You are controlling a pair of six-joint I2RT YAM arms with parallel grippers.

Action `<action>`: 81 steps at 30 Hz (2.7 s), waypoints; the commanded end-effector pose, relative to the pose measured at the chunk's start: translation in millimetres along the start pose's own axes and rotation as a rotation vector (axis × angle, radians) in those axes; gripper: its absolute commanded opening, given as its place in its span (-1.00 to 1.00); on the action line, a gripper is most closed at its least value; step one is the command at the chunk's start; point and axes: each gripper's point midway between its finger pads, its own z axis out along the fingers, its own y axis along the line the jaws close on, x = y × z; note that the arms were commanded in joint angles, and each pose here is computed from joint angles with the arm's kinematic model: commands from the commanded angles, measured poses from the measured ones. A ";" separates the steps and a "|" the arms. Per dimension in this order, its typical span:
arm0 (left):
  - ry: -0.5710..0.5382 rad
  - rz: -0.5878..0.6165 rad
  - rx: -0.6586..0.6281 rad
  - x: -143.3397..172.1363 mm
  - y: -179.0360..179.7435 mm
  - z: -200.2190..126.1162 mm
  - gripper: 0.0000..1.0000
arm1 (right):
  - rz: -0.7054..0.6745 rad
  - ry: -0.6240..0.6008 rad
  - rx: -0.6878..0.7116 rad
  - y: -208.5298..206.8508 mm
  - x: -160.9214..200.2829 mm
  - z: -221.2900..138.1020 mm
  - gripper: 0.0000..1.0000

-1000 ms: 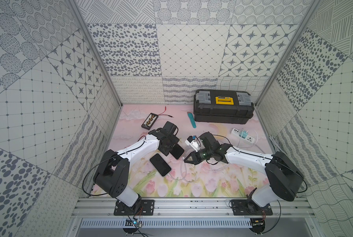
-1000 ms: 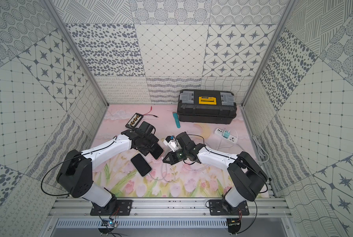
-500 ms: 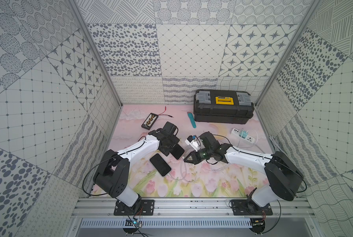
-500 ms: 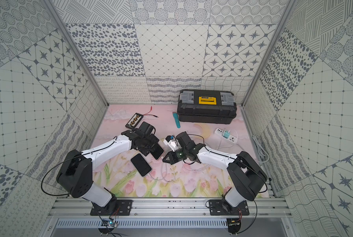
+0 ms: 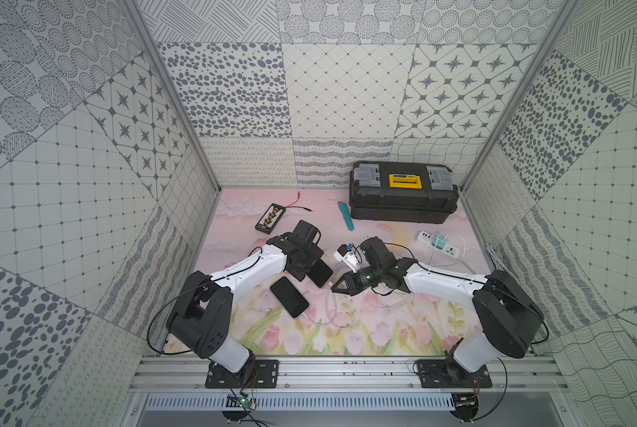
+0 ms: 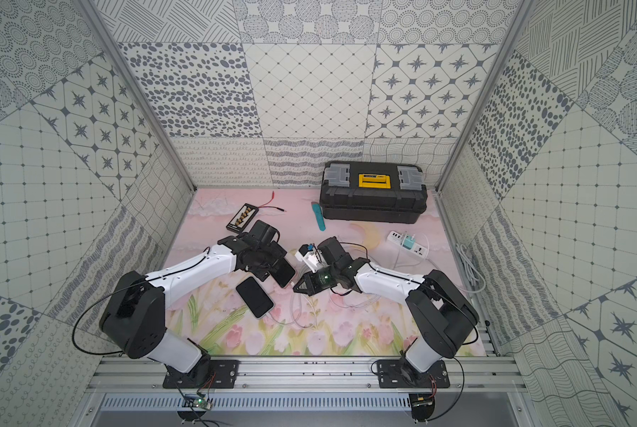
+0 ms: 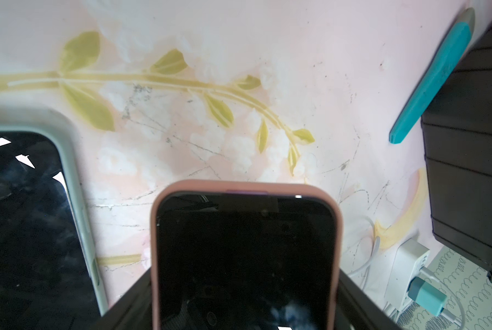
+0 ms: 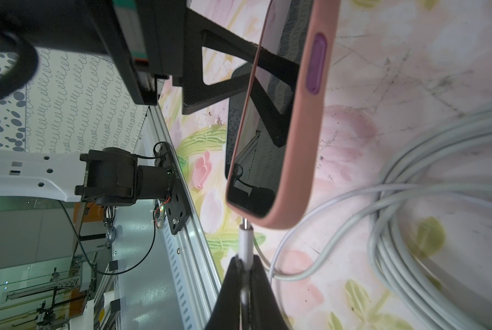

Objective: Plug the charging cable into the phone
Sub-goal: Insert the charging cable into the phone, then place the phone at the center of the board.

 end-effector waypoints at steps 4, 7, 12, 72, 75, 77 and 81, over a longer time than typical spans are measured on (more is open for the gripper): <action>0.053 0.028 0.025 11.0 -6.3 -0.7 -1.00 | 0.000 -0.056 0.034 -9.6 -21.7 0.6 -1.00; 0.056 0.033 0.014 13.6 -4.4 1.2 -1.00 | 0.001 -0.063 0.044 -12.1 -25.2 1.2 -1.00; 0.065 0.039 0.000 17.7 -2.8 4.7 -1.00 | -0.003 -0.075 0.052 -14.3 -31.7 0.6 -1.00; 0.084 0.059 -0.072 22.0 7.0 11.3 -1.00 | -0.004 -0.138 0.041 -23.0 -57.3 -2.5 -0.39; 0.064 0.050 -0.092 12.1 9.6 8.4 -1.00 | -0.015 -0.156 0.048 -20.4 -56.0 -11.4 -0.08; 0.048 0.045 -0.120 5.4 12.9 6.8 -1.00 | -0.024 -0.163 0.049 -18.7 -52.9 -18.6 0.01; 0.023 0.044 -0.174 -5.9 20.0 10.4 -1.00 | -0.027 -0.178 0.082 -22.0 -42.4 -35.5 0.19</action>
